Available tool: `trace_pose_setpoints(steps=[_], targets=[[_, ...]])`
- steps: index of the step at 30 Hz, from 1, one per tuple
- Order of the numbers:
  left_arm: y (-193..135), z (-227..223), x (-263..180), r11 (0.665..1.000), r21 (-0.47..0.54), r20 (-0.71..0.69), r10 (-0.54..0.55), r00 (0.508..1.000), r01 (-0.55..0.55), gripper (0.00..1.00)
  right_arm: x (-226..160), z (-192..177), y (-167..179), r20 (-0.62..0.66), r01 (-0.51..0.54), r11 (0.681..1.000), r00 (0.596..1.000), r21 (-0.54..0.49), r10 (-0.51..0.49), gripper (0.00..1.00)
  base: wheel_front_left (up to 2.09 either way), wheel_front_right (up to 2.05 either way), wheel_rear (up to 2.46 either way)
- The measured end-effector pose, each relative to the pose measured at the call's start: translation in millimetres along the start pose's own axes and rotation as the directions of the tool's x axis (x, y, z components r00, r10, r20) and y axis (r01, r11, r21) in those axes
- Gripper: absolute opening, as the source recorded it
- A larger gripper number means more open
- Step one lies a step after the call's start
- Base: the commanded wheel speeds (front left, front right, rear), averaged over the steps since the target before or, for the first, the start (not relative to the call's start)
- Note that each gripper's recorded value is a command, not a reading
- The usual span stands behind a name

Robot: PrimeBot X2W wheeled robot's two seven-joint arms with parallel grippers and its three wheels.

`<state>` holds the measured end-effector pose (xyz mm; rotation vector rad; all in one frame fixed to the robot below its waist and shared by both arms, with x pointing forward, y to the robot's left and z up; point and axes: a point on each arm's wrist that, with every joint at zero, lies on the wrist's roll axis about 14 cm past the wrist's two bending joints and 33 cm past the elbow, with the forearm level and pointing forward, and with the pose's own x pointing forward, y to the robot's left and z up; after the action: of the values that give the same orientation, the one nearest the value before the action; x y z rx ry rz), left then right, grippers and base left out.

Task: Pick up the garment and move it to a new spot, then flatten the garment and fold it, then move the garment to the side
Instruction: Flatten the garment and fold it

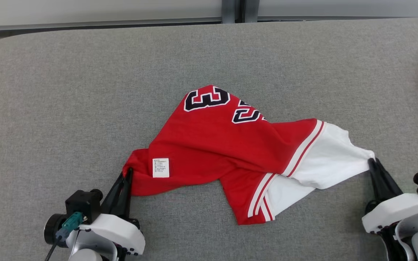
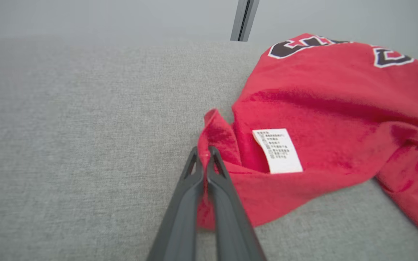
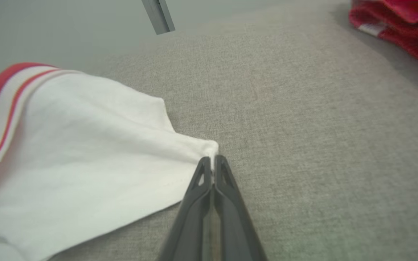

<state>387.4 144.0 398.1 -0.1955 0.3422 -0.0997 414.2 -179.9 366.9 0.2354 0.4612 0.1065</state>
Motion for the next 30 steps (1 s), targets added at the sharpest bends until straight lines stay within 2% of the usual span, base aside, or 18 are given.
trace_pose_setpoints(steps=[2, 3, 4, 5, 8, 9, 12, 17, 19, 23, 27, 30], targets=[[0, 5, 1, 1.000, 0.003, 0.015, -0.001, 1.000, 0.001, 0.00, -1, 8, -2, 0.031, 0.004, 1.000, 1.000, -0.004, -0.004, 0.00, 0.00, 0.00, 0.00], [1, 21, 2, 1.000, 0.016, 0.067, 0.000, 0.998, -0.001, 0.00, -3, 32, -7, 0.118, 0.010, 1.000, 0.993, -0.014, -0.008, 0.00, 0.00, 0.00, 0.00], [1, 21, 2, 1.000, 0.016, 0.067, 0.000, 0.998, -0.001, 0.00, -3, 32, -7, 0.118, 0.010, 1.000, 0.993, -0.014, -0.008, 0.00, 0.00, 0.00, 0.00], [-4, 43, 4, 0.999, 0.035, 0.132, -0.017, 0.991, 0.013, 0.00, -7, 58, -4, 0.206, 0.001, 1.000, 0.979, -0.027, 0.005, 0.00, 0.00, 0.00, 0.00], [-14, 84, 5, 0.997, 0.070, 0.250, -0.055, 0.967, 0.038, 0.00, -17, 104, 3, 0.337, -0.011, 0.997, 0.941, -0.078, 0.037, 0.00, 0.00, 0.00, 0.00], [-14, 84, 5, 0.997, 0.070, 0.250, -0.055, 0.967, 0.038, 0.00, -17, 104, 3, 0.337, -0.011, 0.997, 0.941, -0.078, 0.037, 0.00, 0.00, 0.00, 0.00], [-24, 131, 0, 0.993, 0.106, 0.380, -0.091, 0.921, 0.054, 0.00, -33, 156, 12, 0.473, -0.009, 0.990, 0.878, -0.140, 0.075, 0.00, 0.00, 0.00, 0.00], [-47, 210, -18, 0.984, 0.156, 0.581, -0.164, 0.797, 0.089, 0.00, -73, 237, 37, 0.655, 0.004, 0.971, 0.739, -0.240, 0.159, 0.00, 0.00, 0.00, 0.00], [-57, 239, -28, 0.978, 0.183, 0.643, -0.199, 0.739, 0.104, 0.00, -93, 270, 49, 0.723, 0.018, 0.961, 0.662, -0.276, 0.196, 0.00, 0.00, 0.00, 0.00], [-80, 295, -51, 0.956, 0.265, 0.743, -0.285, 0.606, 0.125, 0.00, -141, 331, 75, 0.837, 0.048, 0.944, 0.479, -0.328, 0.266, 0.00, 0.00, 0.00, 0.00], [-97, 341, -76, 0.938, 0.323, 0.804, -0.340, 0.487, 0.123, 0.00, -185, 373, 100, 0.887, 0.066, 0.927, 0.323, -0.369, 0.330, 0.00, 0.00, 0.00, 0.00], [-104, 359, -86, 0.930, 0.346, 0.818, -0.363, 0.447, 0.123, 0.00, -202, 390, 109, 0.895, 0.081, 0.918, 0.274, -0.388, 0.353, 0.00, 0.00, 0.00, 0.00]])
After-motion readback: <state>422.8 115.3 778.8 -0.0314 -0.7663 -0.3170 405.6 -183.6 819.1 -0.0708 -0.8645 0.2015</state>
